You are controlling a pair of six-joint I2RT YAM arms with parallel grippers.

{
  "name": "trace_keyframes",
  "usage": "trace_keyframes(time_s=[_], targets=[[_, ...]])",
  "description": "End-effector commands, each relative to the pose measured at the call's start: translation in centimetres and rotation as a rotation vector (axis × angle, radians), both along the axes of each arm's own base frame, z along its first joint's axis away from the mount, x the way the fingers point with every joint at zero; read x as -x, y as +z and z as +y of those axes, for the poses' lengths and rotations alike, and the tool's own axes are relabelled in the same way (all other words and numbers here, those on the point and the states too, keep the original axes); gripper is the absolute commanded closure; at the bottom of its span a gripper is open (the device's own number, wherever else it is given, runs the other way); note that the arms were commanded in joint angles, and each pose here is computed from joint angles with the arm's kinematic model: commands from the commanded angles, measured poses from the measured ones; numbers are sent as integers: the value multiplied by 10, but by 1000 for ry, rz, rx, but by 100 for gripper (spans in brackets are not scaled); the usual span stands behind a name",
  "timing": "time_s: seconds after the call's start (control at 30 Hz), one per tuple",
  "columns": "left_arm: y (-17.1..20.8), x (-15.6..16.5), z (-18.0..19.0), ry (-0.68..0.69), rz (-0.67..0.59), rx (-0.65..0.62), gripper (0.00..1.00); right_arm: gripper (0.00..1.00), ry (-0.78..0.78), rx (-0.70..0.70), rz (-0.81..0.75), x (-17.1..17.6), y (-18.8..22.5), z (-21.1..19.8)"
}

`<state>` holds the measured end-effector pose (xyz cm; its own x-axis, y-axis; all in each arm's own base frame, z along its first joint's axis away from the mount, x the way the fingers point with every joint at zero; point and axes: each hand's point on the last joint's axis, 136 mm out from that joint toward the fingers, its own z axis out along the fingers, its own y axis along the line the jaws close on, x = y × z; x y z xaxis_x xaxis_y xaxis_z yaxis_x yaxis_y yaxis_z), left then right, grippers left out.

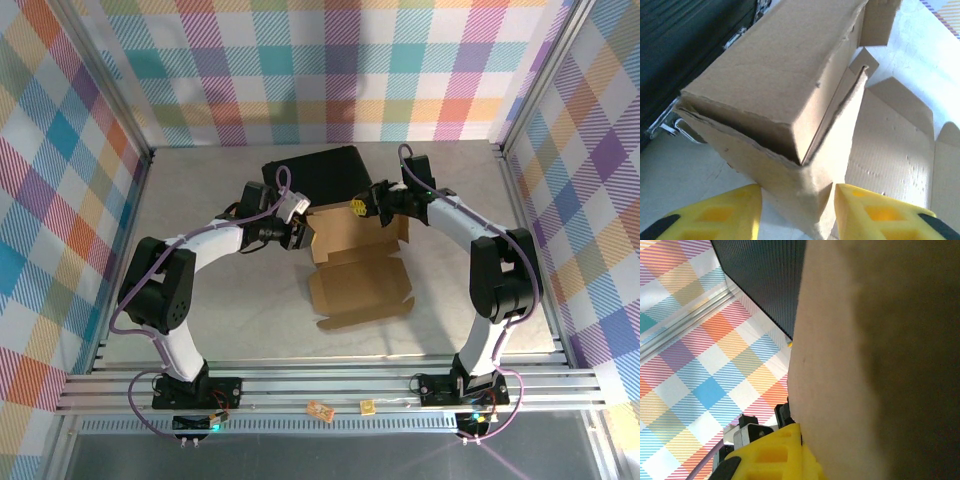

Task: Fold the paper box

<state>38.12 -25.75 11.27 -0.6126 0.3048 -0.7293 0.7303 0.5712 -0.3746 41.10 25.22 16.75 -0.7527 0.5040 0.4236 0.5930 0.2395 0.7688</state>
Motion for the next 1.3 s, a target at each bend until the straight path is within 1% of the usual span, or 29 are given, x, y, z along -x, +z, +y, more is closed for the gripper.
trace_keyframes(time_s=[0.0, 0.13, 0.27, 0.4, 0.5, 0.67, 0.77, 0.93, 1.07, 1.13, 1.2, 1.23, 1.27], targets=[[15, -1, -6, 25, -21, 51, 54, 100, 23, -9, -4, 2, 1, 5], [15, 5, -6, 31, 32, 53, 53, 100, 22, -7, -4, 3, 1, 4], [13, 12, -1, 42, 39, 39, 53, 100, 19, -10, -13, 4, 0, 4], [14, 17, 4, 57, 42, 24, 51, 100, 15, -8, -87, 4, 5, 2], [13, 19, 9, 84, 47, 13, 50, 100, 20, -6, -138, 12, 5, -1], [15, 27, 13, 120, 55, 8, 48, 100, 6, -37, -243, 12, 10, -2], [18, 27, 21, 173, 43, -8, 48, 100, 5, -74, -318, 0, 21, 5], [26, 17, 30, 243, 2, -40, 47, 100, 12, -143, -453, -31, 52, 25], [30, -2, 52, 385, -43, -88, 46, 100, 35, -172, -531, -43, 62, 33], [34, -6, 58, 427, -36, -63, 46, 100, 53, -174, -509, -43, 58, 34], [36, -7, 57, 435, 4, -17, 48, 100, 74, -139, -448, -35, 50, 34], [36, -6, 55, 439, 35, 0, 48, 100, 64, -76, -386, -27, 41, 27], [37, -5, 54, 450, 71, 10, 49, 100, 49, 20, -281, -15, 24, 15]])
